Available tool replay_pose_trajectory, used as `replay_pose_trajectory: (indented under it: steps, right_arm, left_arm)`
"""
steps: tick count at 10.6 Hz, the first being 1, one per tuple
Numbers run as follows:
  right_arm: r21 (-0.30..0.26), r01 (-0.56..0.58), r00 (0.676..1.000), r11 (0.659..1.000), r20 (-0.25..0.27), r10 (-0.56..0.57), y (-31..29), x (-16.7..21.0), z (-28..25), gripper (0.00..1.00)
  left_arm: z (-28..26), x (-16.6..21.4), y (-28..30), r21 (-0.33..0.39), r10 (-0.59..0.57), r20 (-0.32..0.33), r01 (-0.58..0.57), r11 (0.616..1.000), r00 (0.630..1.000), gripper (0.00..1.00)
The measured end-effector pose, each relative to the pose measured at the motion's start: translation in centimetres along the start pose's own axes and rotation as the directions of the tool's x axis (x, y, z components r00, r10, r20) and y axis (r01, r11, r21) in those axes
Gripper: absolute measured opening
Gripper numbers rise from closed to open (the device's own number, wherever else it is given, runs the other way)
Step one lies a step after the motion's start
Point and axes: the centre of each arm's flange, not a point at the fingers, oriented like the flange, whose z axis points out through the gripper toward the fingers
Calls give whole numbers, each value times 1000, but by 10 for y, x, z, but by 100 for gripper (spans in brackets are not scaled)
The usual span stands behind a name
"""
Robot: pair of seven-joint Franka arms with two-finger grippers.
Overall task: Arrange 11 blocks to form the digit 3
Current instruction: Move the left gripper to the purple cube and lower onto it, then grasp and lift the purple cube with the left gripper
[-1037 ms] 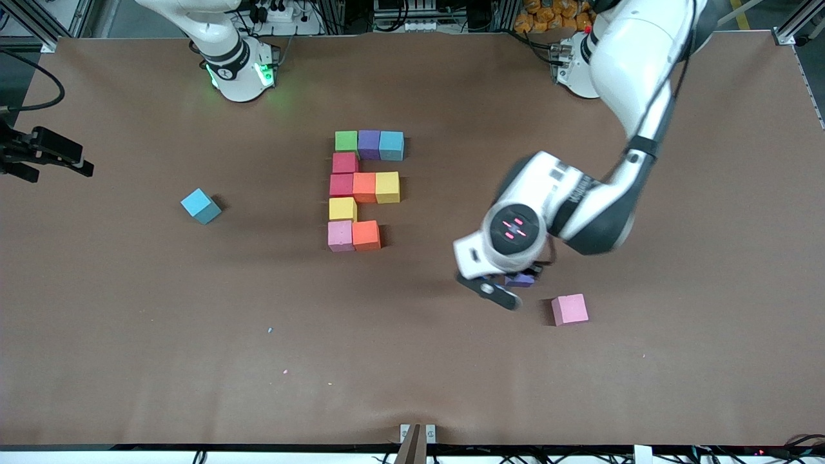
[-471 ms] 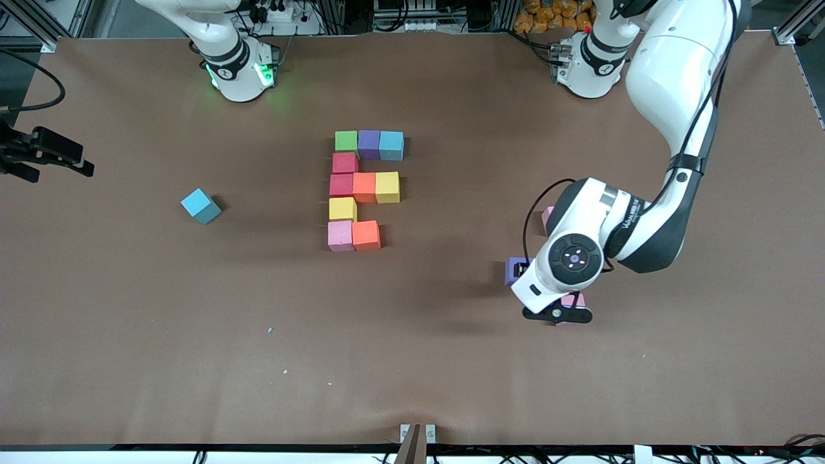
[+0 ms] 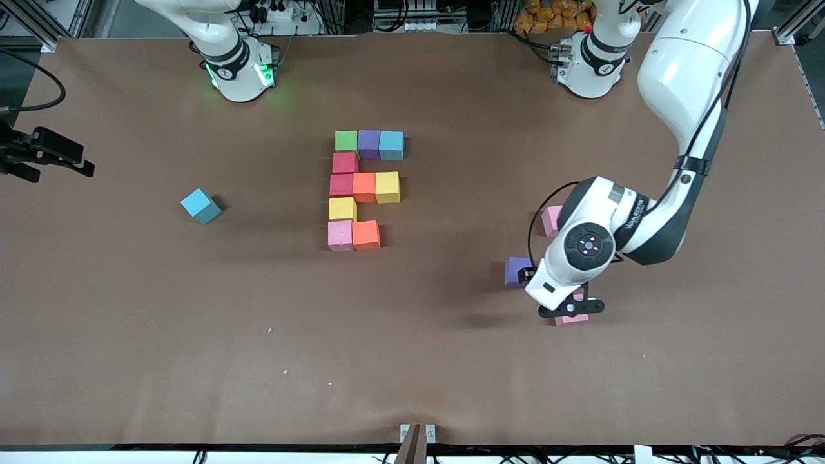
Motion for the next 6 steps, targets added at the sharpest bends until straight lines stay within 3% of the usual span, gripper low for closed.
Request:
replay_pose_trajectory:
  steps: [6]
  right_arm:
    - [0,0,1000,1000,1,0,0,0,0,100]
  left_arm:
    - [30,-16,30,-21,30,29,-29,999,999,100]
